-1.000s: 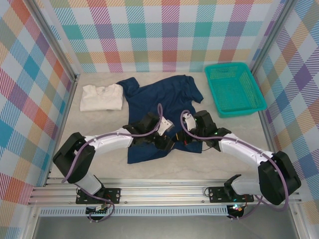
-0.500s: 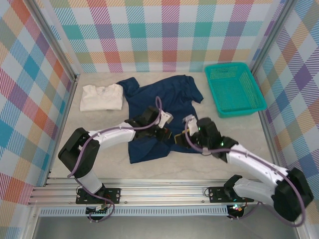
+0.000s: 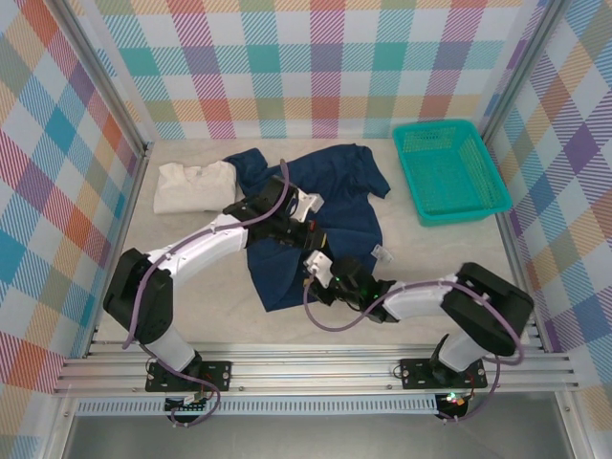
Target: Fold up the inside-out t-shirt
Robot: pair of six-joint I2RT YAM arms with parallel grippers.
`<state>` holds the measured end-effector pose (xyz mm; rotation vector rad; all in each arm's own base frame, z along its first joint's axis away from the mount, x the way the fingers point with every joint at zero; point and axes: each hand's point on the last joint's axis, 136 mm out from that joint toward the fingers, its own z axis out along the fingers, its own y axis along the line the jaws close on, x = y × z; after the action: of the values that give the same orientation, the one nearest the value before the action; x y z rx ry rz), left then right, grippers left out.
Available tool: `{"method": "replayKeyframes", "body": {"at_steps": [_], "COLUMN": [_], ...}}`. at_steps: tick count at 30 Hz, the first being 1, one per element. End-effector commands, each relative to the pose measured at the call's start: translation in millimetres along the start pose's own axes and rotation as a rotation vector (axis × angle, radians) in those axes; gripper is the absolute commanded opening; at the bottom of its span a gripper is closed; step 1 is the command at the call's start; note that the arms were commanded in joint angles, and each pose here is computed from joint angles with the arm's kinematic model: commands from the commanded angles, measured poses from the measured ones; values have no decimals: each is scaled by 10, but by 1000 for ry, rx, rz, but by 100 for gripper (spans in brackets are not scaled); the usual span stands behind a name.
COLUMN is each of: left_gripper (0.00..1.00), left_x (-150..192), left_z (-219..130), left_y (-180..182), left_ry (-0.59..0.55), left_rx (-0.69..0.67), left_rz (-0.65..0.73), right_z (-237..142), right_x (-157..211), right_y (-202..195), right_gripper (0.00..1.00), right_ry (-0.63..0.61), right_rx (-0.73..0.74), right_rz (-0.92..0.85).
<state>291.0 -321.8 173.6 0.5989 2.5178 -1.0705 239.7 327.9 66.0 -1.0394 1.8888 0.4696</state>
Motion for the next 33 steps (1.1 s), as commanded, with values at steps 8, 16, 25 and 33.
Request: {"method": "replayKeyframes", "body": {"at_steps": [8,16,25,33], "left_gripper": [0,0,0,0], "left_x": [-205,-299,-415,-427], "left_z": [-534,-725,-917,-1105], "left_y": [-230,-496,-797,-948], "left_ry": [-75,-142,-200,-260], "left_rx": [-43,40,130,159], "left_rz": [73,129,154,172], "right_z": [300,404,627,761], "right_x": [-318,-144,-173,-185], "right_y": [-514,-796,-959,-1285], "right_gripper": [24,24,29,34], "right_ry": [-165,-38,73,119], "right_rx": [179,275,336,356], "right_rz": [49,198,224,363]}}
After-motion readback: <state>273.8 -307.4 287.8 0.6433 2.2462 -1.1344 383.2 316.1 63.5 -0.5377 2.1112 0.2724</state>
